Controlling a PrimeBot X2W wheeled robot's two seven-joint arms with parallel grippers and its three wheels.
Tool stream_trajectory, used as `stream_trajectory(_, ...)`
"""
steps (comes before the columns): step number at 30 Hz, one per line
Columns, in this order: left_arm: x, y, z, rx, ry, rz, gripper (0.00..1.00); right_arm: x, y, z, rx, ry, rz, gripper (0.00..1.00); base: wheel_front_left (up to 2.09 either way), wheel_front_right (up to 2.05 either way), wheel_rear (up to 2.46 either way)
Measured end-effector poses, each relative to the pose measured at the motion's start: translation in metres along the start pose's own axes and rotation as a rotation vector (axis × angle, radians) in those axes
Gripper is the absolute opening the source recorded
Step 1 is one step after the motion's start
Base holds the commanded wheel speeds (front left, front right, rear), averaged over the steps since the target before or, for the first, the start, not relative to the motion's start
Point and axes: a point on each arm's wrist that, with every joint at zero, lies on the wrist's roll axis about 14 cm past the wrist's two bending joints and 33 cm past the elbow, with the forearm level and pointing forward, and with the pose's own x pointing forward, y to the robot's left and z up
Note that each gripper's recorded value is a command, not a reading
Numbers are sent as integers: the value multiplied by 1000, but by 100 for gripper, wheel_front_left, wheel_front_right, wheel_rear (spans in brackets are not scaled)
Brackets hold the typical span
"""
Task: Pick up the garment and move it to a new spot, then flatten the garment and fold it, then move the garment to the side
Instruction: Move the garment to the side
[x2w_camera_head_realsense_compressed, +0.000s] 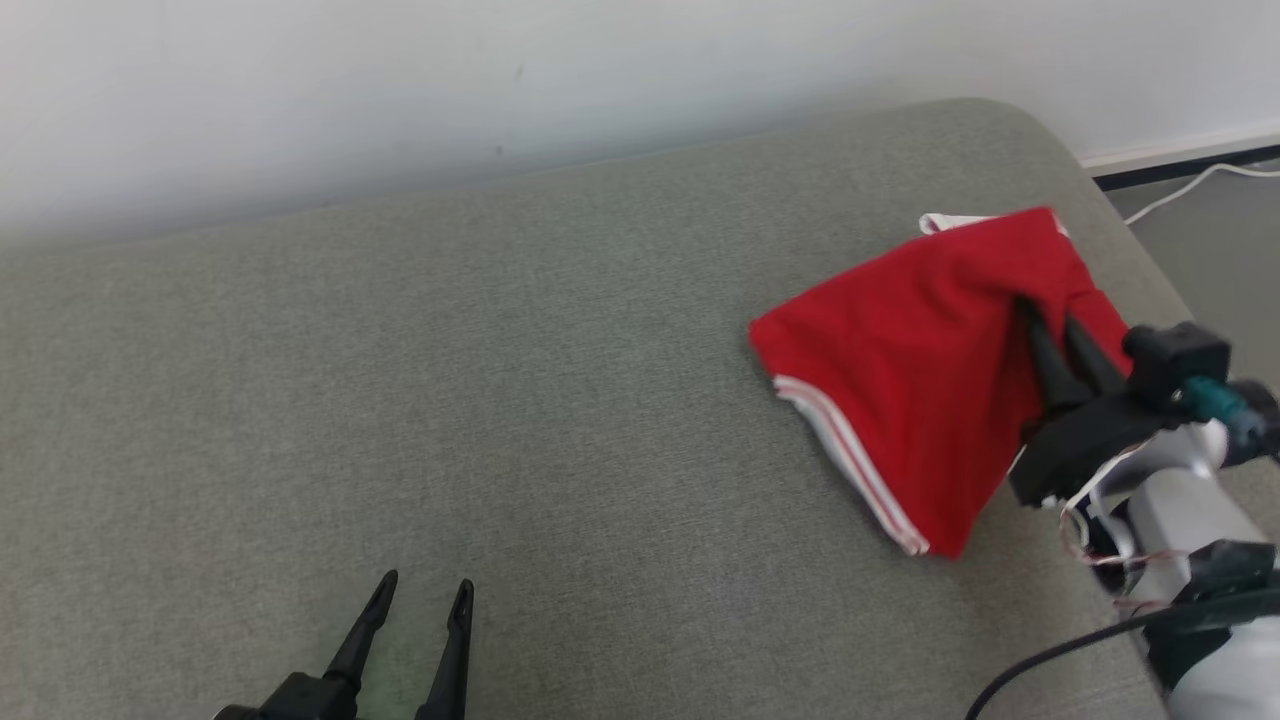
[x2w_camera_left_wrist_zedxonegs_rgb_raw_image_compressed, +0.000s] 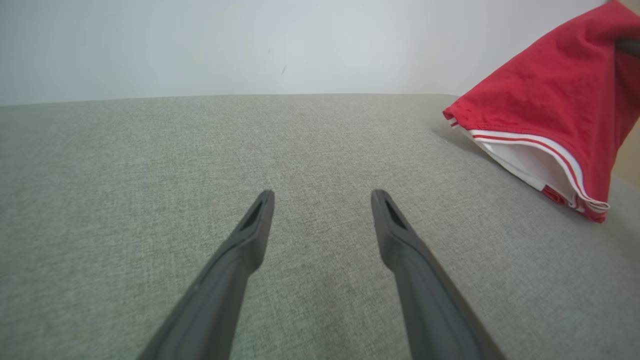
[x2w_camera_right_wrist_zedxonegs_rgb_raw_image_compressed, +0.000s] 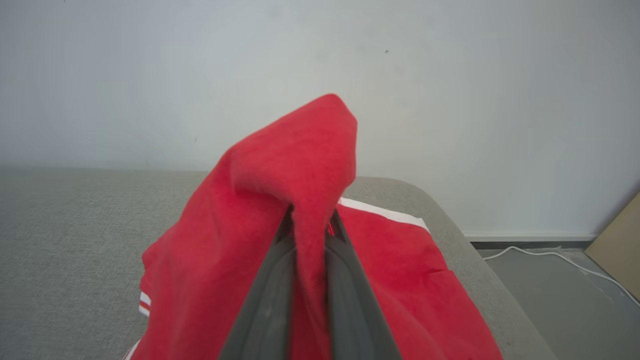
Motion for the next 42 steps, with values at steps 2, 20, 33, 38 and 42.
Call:
stream_trajectory(2,-2,4,-1,1,4,11,100,8,-10,8,-29,-12,-9,0,0,0,0)
stream_trajectory(20,-8,36,-7,33,19,83,100,39,-110,-9,-219,156,-204,28,0,0,0)
stream_trajectory(33,-23,69,-10,57,36,184,100,68,-103,-10,-216,112,-270,100,0,0,0)
stream_trajectory(38,-31,75,0,68,19,222,100,69,-50,6,-150,-1,-199,100,0,0,0)
stream_trajectory(42,-41,79,8,80,4,255,100,54,-13,11,-75,-59,-140,100,0,0,0)
